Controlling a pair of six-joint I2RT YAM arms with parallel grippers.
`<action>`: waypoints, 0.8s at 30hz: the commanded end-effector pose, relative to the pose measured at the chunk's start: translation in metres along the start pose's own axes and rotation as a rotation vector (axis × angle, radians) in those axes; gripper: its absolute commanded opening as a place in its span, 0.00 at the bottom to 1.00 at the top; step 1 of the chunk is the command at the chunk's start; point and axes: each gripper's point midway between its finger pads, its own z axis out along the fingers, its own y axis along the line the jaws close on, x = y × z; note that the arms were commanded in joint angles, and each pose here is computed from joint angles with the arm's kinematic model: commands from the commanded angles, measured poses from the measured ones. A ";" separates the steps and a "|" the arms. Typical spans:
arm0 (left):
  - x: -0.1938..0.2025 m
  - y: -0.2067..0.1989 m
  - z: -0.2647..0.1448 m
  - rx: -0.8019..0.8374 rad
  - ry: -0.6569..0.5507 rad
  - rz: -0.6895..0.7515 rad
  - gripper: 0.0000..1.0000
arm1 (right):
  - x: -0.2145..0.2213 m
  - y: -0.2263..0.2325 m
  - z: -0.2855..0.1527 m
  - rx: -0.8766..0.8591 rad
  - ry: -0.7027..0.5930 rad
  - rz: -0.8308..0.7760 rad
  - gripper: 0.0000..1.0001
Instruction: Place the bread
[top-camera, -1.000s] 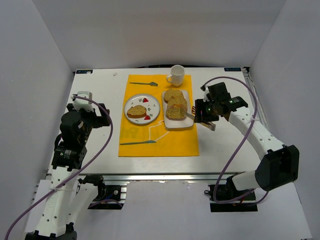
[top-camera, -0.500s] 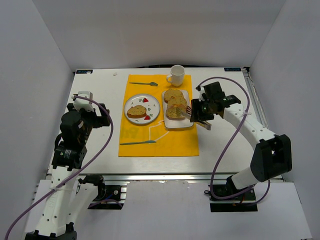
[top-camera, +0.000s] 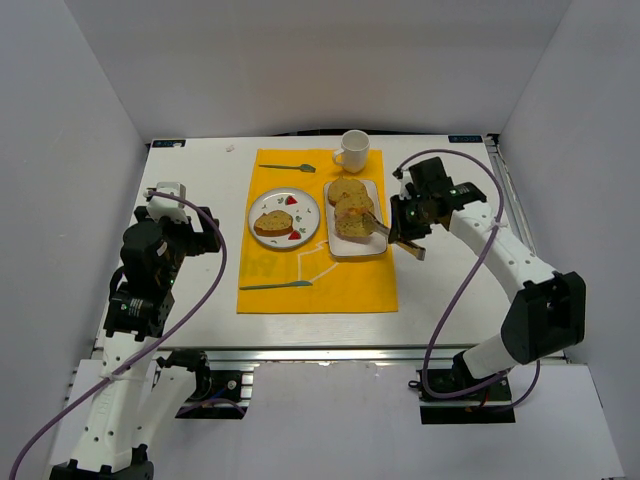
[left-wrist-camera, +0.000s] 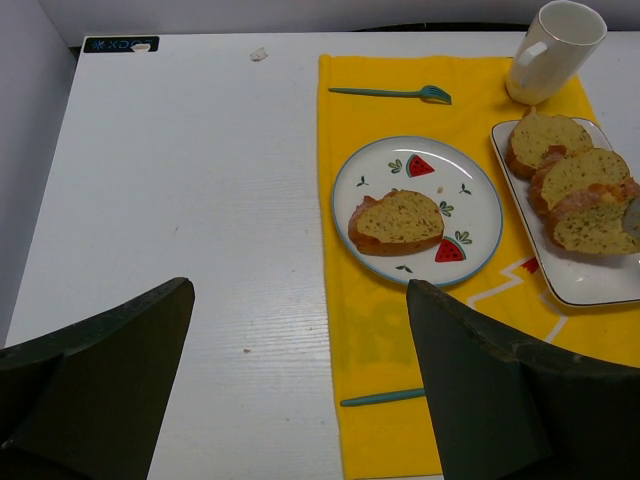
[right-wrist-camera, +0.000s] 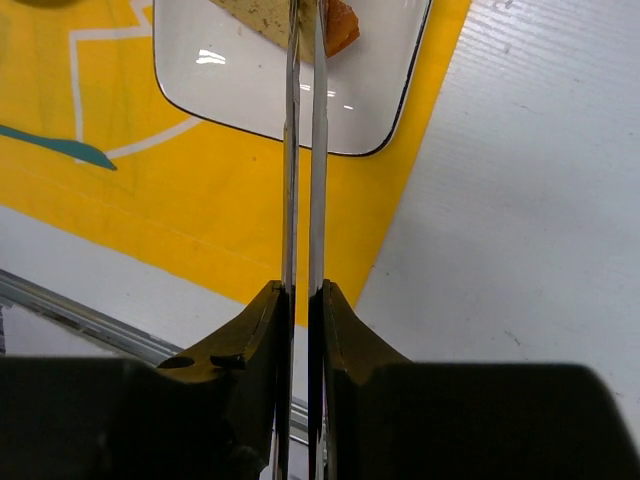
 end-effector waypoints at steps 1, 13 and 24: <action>-0.002 0.000 -0.001 0.003 -0.010 0.006 0.98 | -0.014 0.010 -0.043 0.000 -0.051 -0.017 0.11; 0.001 -0.003 0.002 0.014 -0.017 -0.018 0.98 | -0.058 0.075 -0.064 -0.272 -0.121 0.031 0.11; -0.003 0.007 -0.002 -0.044 -0.025 -0.028 0.98 | -0.106 0.121 0.013 -0.427 -0.046 0.035 0.11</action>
